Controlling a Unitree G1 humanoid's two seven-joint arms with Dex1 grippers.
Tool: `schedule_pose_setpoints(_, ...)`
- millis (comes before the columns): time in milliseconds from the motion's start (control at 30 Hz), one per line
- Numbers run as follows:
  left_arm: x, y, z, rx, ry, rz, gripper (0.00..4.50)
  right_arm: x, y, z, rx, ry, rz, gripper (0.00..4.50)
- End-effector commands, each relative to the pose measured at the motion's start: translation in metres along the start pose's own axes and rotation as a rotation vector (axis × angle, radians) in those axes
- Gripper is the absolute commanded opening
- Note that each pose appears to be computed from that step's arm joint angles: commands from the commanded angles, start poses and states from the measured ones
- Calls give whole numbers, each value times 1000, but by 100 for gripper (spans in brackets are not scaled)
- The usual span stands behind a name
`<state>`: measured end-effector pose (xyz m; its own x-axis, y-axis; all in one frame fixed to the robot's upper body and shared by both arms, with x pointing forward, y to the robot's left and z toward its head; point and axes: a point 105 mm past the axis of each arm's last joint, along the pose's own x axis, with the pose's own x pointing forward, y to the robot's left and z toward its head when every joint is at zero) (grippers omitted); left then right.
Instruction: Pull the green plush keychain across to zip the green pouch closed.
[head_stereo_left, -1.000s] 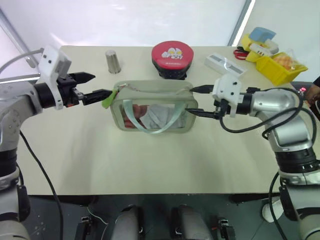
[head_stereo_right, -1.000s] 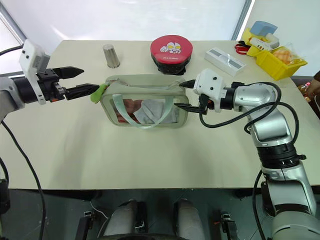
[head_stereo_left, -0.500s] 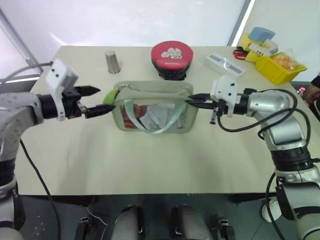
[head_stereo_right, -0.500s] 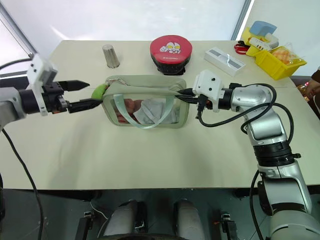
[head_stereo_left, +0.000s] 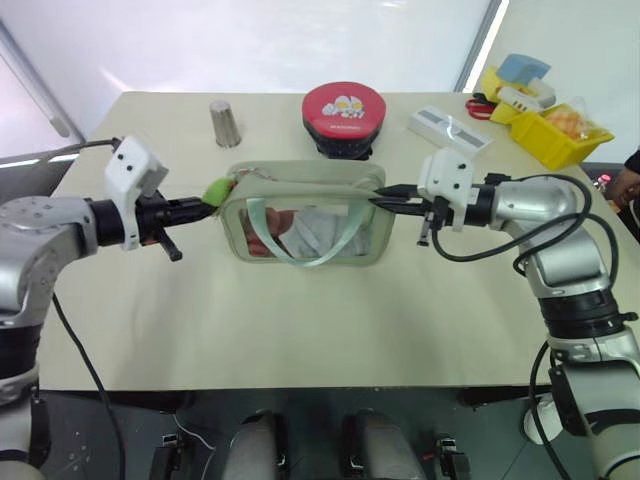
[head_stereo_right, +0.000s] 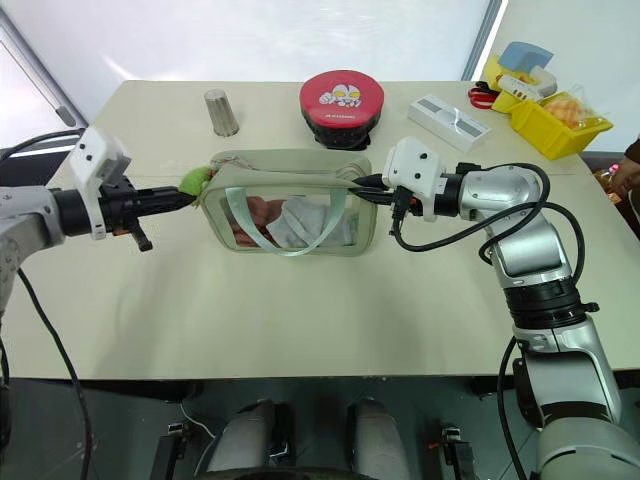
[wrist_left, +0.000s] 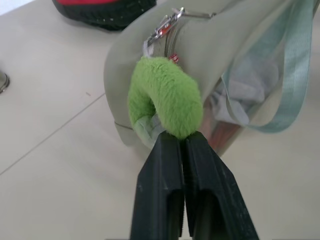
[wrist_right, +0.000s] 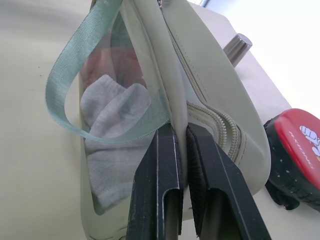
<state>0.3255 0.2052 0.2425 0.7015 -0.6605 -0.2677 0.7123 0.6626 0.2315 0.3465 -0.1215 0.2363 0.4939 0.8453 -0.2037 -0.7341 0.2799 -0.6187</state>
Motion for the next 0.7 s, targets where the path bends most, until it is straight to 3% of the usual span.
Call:
schedule_pose_setpoints(33, -3, 1, 28, 98, -55, -14, 6, 1, -5, 13, -50, -30, -11, 0)
schedule_pose_setpoints(233, 15, -3, 65, 190, -136, -65, 6, 5, -3, 14, -47, -36, -7, 0)
schedule_pose_setpoints(500, 53, -24, 49, 345, -74, -156, 6, 7, -3, 16, -47, -44, -13, 0)
schedule_pose_setpoints(600, 49, -20, 51, 347, -78, -156, 104, 6, -3, 16, -44, -43, -22, 0)
schedule_pose_setpoints(700, 45, -14, 57, 349, -92, -136, 255, 6, -3, 15, -41, -41, -25, 0)
